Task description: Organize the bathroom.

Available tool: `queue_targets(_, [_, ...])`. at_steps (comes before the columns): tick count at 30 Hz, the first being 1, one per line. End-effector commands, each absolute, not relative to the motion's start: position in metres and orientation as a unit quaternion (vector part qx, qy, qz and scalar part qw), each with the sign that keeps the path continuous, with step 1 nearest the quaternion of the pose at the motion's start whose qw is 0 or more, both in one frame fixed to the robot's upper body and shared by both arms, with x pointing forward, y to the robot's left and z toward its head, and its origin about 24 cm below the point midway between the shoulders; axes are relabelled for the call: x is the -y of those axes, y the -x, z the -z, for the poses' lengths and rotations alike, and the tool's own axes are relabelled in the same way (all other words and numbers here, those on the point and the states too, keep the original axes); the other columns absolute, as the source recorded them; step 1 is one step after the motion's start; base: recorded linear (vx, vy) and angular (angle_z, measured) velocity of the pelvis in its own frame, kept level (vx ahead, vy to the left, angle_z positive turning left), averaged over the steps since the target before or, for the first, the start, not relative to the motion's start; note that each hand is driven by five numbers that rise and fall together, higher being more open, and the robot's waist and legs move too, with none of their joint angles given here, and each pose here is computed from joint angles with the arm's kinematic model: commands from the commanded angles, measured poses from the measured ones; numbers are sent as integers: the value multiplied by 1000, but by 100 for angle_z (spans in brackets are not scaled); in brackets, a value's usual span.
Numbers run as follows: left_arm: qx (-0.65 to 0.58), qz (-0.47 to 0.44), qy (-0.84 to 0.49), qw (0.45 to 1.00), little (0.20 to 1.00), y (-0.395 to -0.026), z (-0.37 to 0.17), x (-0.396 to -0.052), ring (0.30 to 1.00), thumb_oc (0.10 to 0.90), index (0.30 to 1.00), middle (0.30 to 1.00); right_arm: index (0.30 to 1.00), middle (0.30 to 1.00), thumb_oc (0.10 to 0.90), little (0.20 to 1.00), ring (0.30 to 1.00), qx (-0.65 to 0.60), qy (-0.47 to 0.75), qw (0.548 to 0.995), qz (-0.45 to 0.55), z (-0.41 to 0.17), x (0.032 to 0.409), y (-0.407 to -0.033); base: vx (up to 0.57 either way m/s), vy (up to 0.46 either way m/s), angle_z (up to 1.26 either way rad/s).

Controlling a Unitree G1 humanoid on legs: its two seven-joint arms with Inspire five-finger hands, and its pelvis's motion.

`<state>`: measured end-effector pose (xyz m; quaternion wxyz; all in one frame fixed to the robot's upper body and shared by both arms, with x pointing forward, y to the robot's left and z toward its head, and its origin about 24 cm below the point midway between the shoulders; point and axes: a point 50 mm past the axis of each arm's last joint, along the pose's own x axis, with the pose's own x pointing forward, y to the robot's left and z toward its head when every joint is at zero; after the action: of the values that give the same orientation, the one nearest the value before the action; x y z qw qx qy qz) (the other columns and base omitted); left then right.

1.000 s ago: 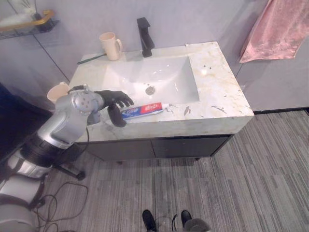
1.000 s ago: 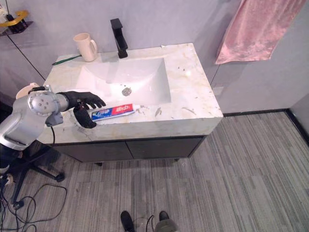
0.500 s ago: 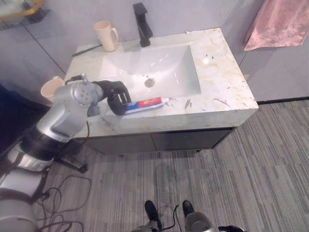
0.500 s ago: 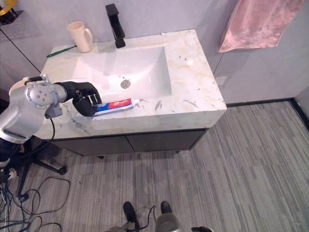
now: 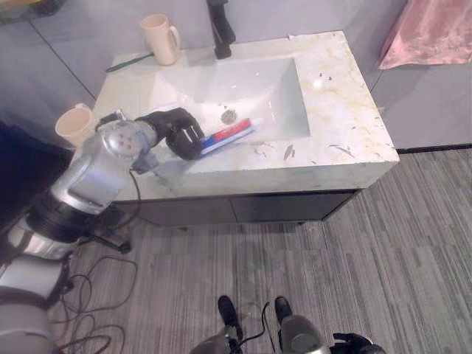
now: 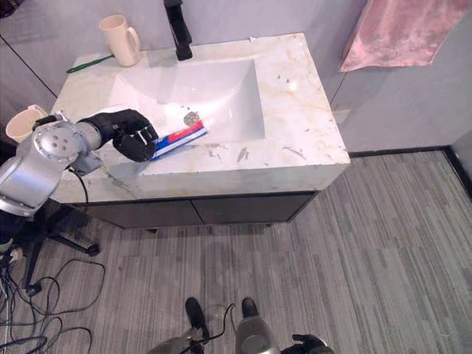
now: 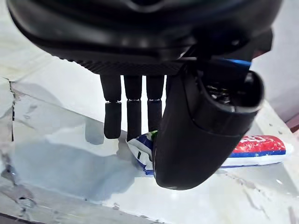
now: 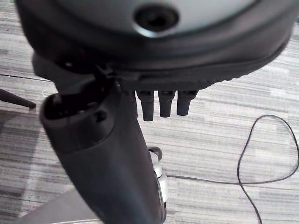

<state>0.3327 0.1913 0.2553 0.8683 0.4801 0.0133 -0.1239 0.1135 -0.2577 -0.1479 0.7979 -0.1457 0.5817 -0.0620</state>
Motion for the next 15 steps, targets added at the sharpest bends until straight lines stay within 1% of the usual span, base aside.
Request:
queue_targets(1, [100,29,-428,898,300,-329,-295,-209,300,400,300,300,900,900,800,900,900,-613,131,775,86,155,260,-76,0,0,0])
queue_targets(5, [129,6,-384,914,300,-327,-299,-213,300,400,300,300,900,900,800,900,900,-611,124,773,114,156,260,-69,69,-14,0])
queue_targets(8, [157,-33,-332,930,300,-325,-302,-216,300,400,300,300,900,900,800,900,900,-591,108,781,168,154,265,-67,53,-8,5])
queue_targets(10, [171,-63,-323,929,300,-324,-304,-223,300,400,300,300,900,900,800,900,900,-572,102,788,201,151,272,-68,18,0,1])
queue_targets(12, [172,-68,-319,929,300,-323,-304,-224,300,400,300,300,900,900,800,900,900,-568,102,789,209,150,274,-68,0,0,0])
queue_targets(14, [199,-102,-289,931,300,-319,-304,-233,300,400,300,300,900,900,800,900,900,-527,103,799,271,135,297,-77,46,13,-4])
queue_targets(15, [211,-110,-279,930,300,-316,-305,-235,300,400,300,300,900,900,800,900,900,-514,104,802,286,129,304,-81,58,16,-9])
